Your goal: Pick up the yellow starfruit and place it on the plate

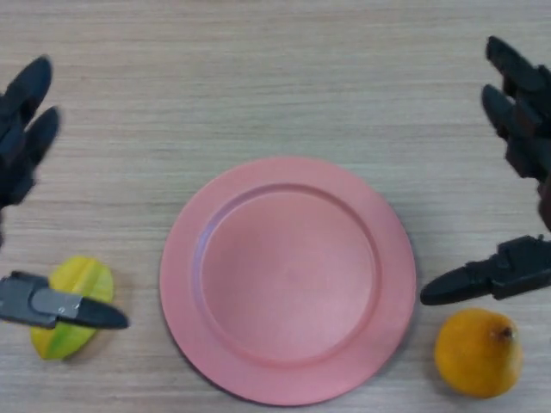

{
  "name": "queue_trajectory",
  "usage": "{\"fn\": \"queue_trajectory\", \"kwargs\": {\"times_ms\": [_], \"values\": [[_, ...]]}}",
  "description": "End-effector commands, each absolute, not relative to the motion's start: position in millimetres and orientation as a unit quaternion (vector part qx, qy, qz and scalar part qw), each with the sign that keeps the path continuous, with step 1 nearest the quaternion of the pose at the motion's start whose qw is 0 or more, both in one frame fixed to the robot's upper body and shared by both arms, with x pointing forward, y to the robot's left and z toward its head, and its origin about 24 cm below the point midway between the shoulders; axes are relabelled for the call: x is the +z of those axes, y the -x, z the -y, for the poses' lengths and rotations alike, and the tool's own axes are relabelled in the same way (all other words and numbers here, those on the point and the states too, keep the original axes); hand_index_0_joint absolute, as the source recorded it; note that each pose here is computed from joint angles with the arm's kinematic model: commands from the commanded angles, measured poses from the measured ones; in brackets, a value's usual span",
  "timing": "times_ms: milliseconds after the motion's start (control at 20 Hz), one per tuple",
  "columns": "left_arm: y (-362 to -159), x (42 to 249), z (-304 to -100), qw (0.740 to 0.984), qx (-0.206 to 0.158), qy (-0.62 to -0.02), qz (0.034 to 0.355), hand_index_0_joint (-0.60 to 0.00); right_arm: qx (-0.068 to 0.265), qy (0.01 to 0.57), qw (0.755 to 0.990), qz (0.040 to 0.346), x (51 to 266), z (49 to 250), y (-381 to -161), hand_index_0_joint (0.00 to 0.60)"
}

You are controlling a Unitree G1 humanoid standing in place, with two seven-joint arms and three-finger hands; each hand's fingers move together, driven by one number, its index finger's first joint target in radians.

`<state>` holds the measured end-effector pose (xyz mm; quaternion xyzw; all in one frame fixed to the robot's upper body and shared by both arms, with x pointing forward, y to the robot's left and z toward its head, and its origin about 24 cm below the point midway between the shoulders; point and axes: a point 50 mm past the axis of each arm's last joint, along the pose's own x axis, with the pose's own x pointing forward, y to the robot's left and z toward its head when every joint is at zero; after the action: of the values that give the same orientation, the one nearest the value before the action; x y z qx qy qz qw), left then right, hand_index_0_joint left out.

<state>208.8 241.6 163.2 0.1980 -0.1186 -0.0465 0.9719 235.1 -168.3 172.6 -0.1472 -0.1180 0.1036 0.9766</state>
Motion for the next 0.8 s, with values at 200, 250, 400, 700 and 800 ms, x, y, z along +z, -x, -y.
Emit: {"fn": "queue_trajectory", "kwargs": {"times_ms": [200,250,400,700,800], "values": [[-200,162,-268,0.941,0.004,-0.323,0.105,0.000,0.110,0.138,0.960,0.219,202,162,-232,0.000],[-201,158,-270,0.940,0.008,-0.327,0.100,0.000,0.111,0.136,0.960,0.218,201,161,-232,0.000],[-201,137,-279,0.931,0.037,-0.356,0.075,0.000,0.108,0.132,0.961,0.218,200,160,-234,0.000],[-205,115,-284,0.912,0.039,-0.404,0.056,-0.151,0.109,0.131,0.960,0.221,201,161,-234,0.000],[-206,114,-284,0.905,0.039,-0.418,0.065,-0.098,0.111,0.132,0.960,0.218,201,161,-233,0.000]]}}
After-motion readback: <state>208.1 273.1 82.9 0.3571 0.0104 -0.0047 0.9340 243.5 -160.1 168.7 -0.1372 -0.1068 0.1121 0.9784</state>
